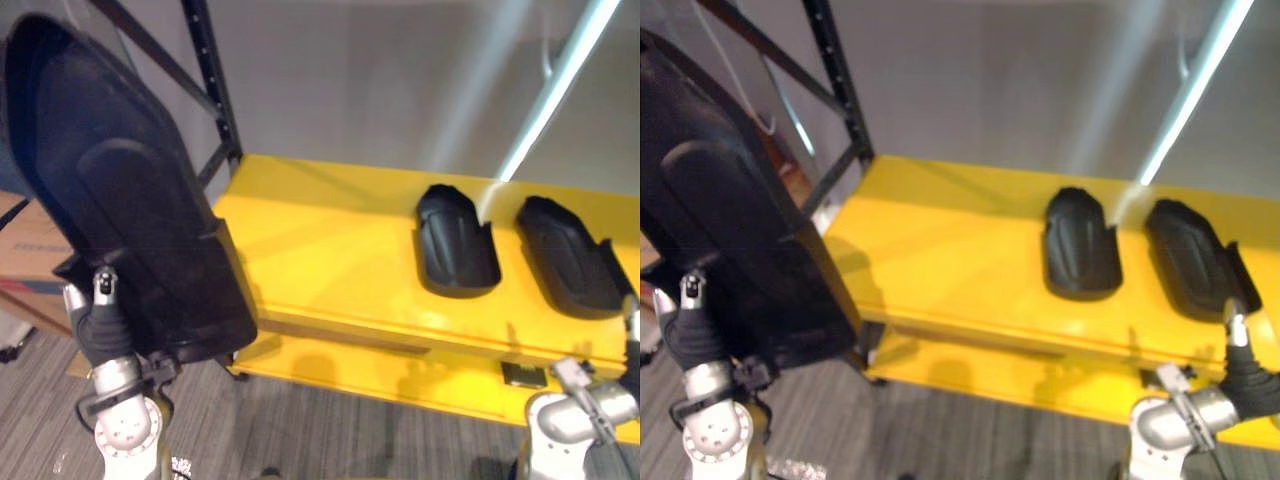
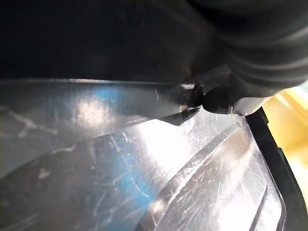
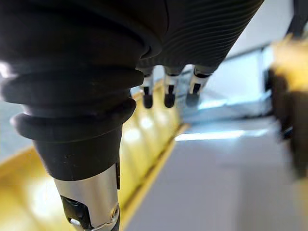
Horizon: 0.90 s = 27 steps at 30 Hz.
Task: Walk over and take plastic housings, then place them on the shelf
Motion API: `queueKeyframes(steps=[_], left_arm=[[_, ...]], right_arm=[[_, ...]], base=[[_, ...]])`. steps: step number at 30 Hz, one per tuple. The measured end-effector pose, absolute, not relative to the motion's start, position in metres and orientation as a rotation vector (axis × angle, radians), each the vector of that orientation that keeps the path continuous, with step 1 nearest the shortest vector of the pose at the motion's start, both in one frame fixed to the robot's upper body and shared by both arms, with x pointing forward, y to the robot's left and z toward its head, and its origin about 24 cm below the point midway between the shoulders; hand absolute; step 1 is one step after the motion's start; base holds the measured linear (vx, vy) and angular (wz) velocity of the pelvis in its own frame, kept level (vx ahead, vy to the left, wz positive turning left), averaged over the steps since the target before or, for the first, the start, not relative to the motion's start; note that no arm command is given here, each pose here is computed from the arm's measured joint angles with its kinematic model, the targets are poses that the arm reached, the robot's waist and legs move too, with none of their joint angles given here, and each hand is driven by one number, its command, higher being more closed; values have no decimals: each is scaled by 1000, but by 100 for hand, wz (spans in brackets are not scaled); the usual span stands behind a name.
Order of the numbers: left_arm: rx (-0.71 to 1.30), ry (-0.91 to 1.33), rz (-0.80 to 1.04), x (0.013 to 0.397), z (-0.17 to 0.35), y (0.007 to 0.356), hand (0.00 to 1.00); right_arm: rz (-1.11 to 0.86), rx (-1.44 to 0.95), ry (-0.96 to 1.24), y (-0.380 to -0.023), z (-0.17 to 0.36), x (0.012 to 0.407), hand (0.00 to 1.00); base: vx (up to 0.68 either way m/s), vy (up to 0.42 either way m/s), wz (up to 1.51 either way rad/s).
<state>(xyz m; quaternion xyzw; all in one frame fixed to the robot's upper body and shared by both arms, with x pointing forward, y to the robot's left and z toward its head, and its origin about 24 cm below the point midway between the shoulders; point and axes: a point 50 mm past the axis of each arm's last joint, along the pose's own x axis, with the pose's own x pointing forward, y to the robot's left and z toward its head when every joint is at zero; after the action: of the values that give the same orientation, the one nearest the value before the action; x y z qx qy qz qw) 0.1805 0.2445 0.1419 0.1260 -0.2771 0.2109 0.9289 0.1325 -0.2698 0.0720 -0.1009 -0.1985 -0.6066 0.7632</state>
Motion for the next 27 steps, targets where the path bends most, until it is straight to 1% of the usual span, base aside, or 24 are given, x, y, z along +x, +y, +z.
queueKeyframes(steps=[2, 4, 5, 7, 8, 9, 10, 12, 14, 15, 17, 18, 20, 23, 27], left_arm=[[330, -593, 364, 187, 154, 247, 100], [402, -650, 282, 199, 176, 247, 100], [414, -666, 266, 202, 181, 247, 100], [357, -715, 203, 209, 197, 244, 100], [336, -730, 189, 210, 200, 243, 100], [305, -741, 153, 213, 205, 238, 100], [290, -731, 121, 215, 205, 233, 100], [266, -687, 67, 219, 198, 223, 100], [231, -551, -24, 233, 179, 206, 100], [222, -512, -40, 238, 173, 203, 100], [217, -310, -46, 264, 140, 194, 100], [215, -251, -36, 270, 130, 193, 100], [217, -30, 16, 289, 92, 195, 100], [226, 140, 69, 306, 63, 195, 100], [281, 207, 158, 324, 55, 197, 100]], right_arm=[[-1340, -247, -273, -271, 44, 124, 0], [-1402, -234, -48, -276, 5, 106, 0], [-1420, -228, 6, -277, -4, 101, 0], [-1481, -150, 225, -282, -38, 74, 0], [-1493, -130, 286, -282, -47, 67, 0], [-1490, -57, 453, -277, -71, 48, 0], [-1480, -23, 543, -273, -83, 37, 0], [-1453, 18, 674, -265, -98, 22, 0], [-1359, 87, 863, -250, -120, 5, 0], [-1336, 104, 896, -246, -124, 3, 0], [-1202, 179, 1000, -233, -139, -3, 0], [-1169, 188, 1018, -229, -142, -3, 0], [-1031, 229, 1078, -214, -151, -1, 0], [-888, 228, 1102, -207, -155, 2, 0], [-758, 200, 1112, -206, -157, 6, 0]], base=[[-71, 7, -22], [-94, 11, -16], [-79, 15, -23], [-48, 30, -11], [-10, 36, 0], [6, 16, 3], [27, 11, 4], [43, 4, 2], [50, 15, -1], [34, 21, 5], [21, 29, 4], [9, 38, -9], [6, 30, -10], [3, 4, -2], [56, 22, -15]])
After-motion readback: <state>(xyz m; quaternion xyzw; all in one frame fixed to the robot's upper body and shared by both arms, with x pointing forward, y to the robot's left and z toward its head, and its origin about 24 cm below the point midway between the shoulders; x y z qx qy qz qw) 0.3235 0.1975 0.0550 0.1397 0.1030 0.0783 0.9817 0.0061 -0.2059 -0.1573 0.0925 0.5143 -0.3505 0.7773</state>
